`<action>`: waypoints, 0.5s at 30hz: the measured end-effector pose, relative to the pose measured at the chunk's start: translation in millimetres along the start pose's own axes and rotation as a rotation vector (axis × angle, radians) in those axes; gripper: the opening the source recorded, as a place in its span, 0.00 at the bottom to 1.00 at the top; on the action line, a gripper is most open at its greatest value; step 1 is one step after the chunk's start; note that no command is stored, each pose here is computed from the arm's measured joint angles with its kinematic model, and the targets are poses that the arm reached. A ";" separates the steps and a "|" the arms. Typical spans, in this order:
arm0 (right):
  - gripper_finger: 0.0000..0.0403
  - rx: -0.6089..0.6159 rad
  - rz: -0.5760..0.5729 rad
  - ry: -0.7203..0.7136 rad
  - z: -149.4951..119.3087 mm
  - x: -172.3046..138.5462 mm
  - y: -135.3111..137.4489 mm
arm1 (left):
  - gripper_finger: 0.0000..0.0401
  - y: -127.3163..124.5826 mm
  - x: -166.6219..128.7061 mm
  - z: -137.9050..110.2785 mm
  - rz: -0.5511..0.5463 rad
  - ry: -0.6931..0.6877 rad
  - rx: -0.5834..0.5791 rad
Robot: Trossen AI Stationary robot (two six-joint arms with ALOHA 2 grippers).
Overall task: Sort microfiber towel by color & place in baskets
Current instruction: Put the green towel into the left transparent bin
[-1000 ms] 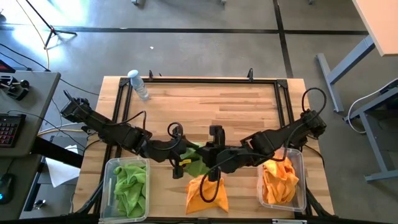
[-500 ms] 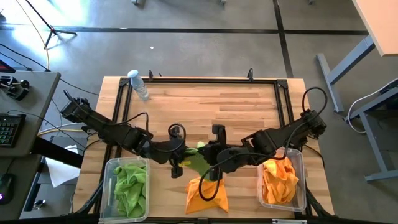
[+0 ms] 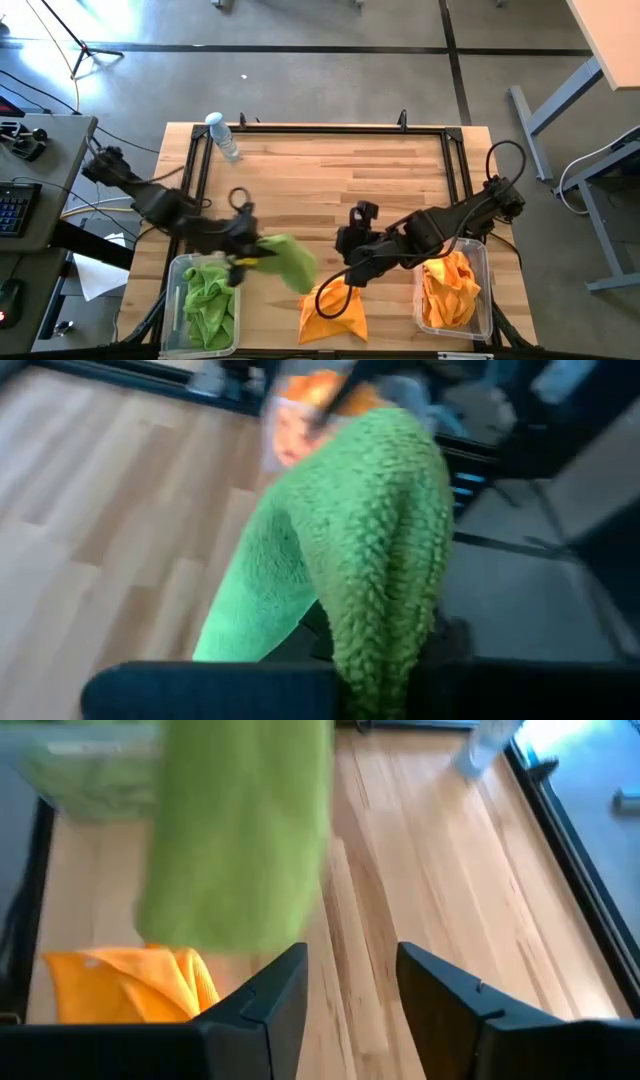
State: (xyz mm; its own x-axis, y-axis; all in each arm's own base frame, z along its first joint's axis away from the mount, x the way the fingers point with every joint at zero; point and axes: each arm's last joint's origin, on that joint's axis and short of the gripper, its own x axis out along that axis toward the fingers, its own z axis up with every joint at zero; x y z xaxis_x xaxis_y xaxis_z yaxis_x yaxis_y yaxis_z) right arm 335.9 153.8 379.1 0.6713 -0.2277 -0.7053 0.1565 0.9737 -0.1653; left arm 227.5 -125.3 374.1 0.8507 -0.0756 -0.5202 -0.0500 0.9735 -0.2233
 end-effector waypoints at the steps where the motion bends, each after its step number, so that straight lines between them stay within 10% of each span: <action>1: 0.38 0.003 -0.007 0.016 -2.0 0.5 -0.5 | 0.00 -1.5 -10.2 -1.7 -0.028 0.006 -0.011; 15: 0.38 0.002 -0.068 0.061 -7.4 3.4 -4.0 | 0.00 -27.0 -133.1 -23.1 -0.013 0.532 -0.192</action>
State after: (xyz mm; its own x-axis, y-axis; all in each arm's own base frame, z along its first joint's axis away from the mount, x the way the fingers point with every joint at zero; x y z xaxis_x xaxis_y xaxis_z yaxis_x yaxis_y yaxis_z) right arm 332.1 149.1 372.2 0.6135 -0.2926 -0.7335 0.2014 0.9561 -0.2129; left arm 103.5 -146.4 430.4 0.4732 -0.2344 -0.8492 -0.1775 0.9188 -0.3526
